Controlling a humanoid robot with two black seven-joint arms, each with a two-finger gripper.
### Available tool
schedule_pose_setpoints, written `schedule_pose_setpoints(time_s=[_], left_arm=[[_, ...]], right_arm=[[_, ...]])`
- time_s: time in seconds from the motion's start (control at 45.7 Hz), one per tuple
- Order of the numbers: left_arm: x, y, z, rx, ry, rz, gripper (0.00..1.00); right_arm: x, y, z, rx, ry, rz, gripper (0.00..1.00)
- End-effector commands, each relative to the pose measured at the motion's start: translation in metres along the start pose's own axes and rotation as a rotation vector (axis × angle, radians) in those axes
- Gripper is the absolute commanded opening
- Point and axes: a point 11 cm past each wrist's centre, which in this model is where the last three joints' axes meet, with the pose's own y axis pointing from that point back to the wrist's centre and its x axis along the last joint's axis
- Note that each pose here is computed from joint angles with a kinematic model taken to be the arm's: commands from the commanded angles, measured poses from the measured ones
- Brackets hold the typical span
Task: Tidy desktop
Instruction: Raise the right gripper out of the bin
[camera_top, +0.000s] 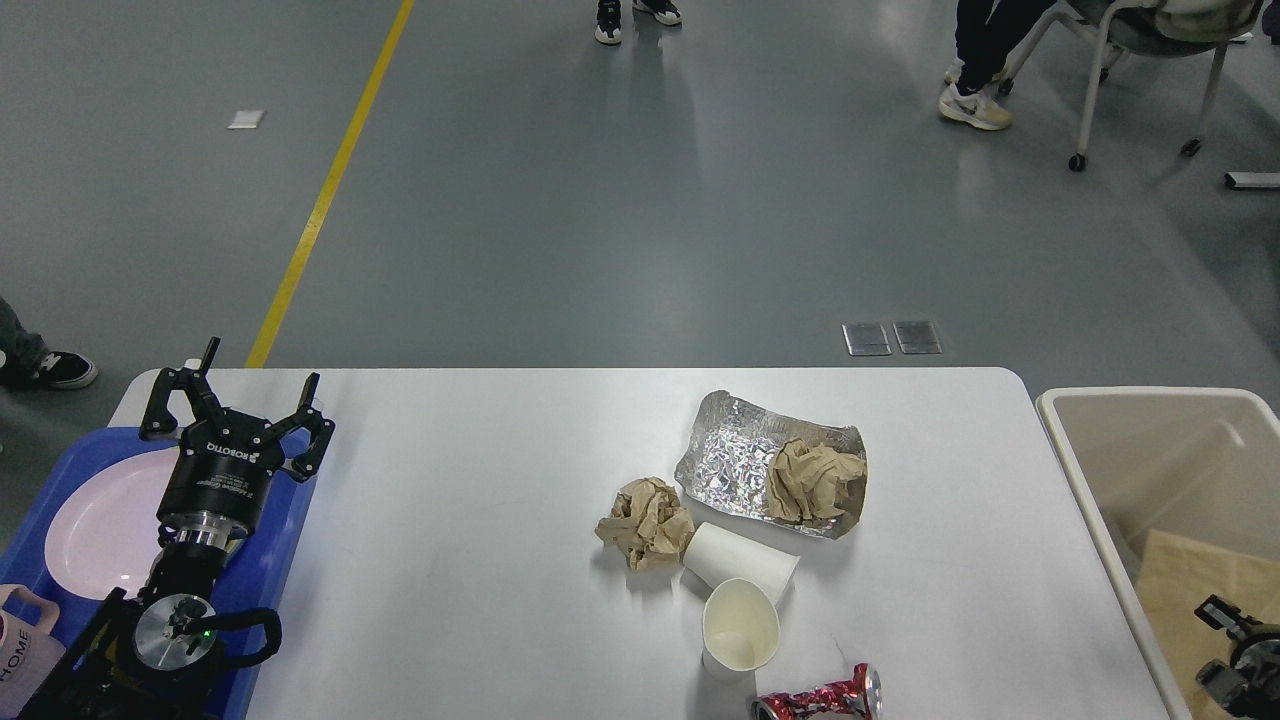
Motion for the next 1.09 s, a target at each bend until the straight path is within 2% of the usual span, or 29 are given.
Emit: schedule_pose_setpoints(time_s=[0.0, 0.197, 0.372, 0.547, 0.679, 0.876, 0.963, 1.073], left_arm=[[0.000, 0.000, 0.001, 0.000, -0.001, -0.001, 0.97], [0.000, 0.000, 0.000, 0.000, 0.000, -0.001, 0.97], [0.000, 0.000, 0.000, 0.000, 0.000, 0.001, 0.97], [0.000, 0.000, 0.000, 0.002, 0.000, 0.001, 0.97], [0.000, 0.000, 0.000, 0.002, 0.000, -0.001, 0.97], [0.000, 0.000, 0.000, 0.002, 0.000, 0.001, 0.97], [0.000, 0.000, 0.000, 0.002, 0.000, 0.001, 0.97], [0.000, 0.000, 0.000, 0.002, 0.000, 0.001, 0.97]], right_arm=[[0.002, 0.000, -0.001, 0.001, -0.001, -0.001, 1.00], [0.002, 0.002, -0.007, 0.010, -0.005, -0.030, 1.00], [0.037, 0.008, 0.001, -0.006, -0.006, -0.081, 1.00], [0.100, 0.033, -0.033, 0.046, 0.074, -0.170, 1.00], [0.156, 0.082, -0.075, 0.092, 0.186, -0.306, 1.00], [0.225, 0.179, -0.141, 0.255, 0.236, -0.445, 1.00], [0.239, 0.233, -0.170, 0.308, 0.337, -0.502, 1.00], [0.230, 0.290, -0.195, 0.311, 0.496, -0.516, 1.00]])
